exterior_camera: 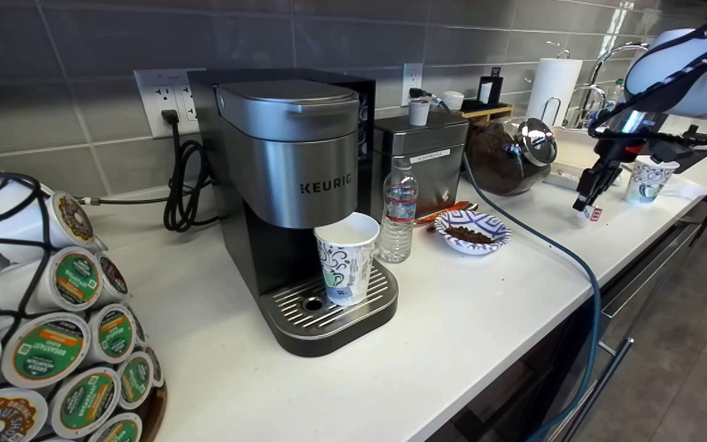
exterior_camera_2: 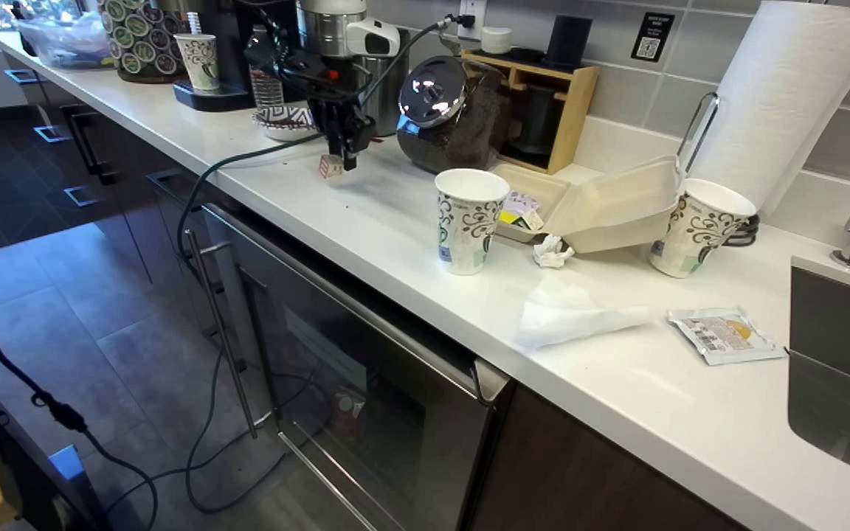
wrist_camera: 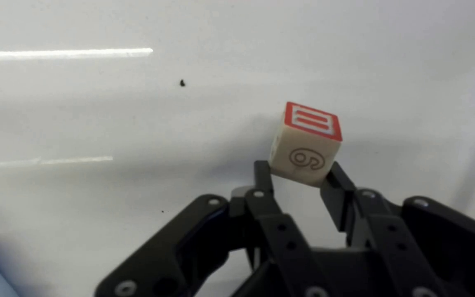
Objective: Remove one white square and yellow block from the food pack.
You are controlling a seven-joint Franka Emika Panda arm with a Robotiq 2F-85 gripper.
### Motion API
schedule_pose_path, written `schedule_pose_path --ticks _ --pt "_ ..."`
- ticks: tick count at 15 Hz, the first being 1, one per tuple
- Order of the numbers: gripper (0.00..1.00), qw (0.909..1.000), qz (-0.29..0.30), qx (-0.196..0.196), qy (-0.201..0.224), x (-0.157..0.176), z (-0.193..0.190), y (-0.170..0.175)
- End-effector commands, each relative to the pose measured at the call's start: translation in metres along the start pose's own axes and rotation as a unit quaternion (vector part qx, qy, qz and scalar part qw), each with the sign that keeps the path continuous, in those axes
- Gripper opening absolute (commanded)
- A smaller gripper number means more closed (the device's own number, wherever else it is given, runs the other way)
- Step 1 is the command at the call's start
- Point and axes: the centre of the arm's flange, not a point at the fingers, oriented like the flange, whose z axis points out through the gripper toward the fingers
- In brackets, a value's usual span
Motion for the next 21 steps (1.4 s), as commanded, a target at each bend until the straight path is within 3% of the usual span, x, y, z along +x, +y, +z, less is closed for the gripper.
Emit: schedule_pose_path --ticks 1,5,10,14,16,19,21 --pt "0.68 0.9999 -0.011 -0.001 -0.008 -0.003 0.002 -0.008" --pt "0.99 0.9998 0.004 -0.01 0.016 -0.002 -0.023 0.015" --pt "1.0 0.9922 0.039 -0.055 0.105 0.011 -0.09 0.099" --pt "1.0 0.9831 0.006 -0.09 0.16 0.059 -0.12 0.124" --pt "1.0 0.985 -0.03 -0.127 0.113 0.09 -0.114 0.138" --pt "1.0 0.9815 -0.064 -0.175 0.044 0.11 -0.101 0.167" --pt "1.0 0.9816 -0.074 -0.176 0.007 0.118 -0.096 0.196"
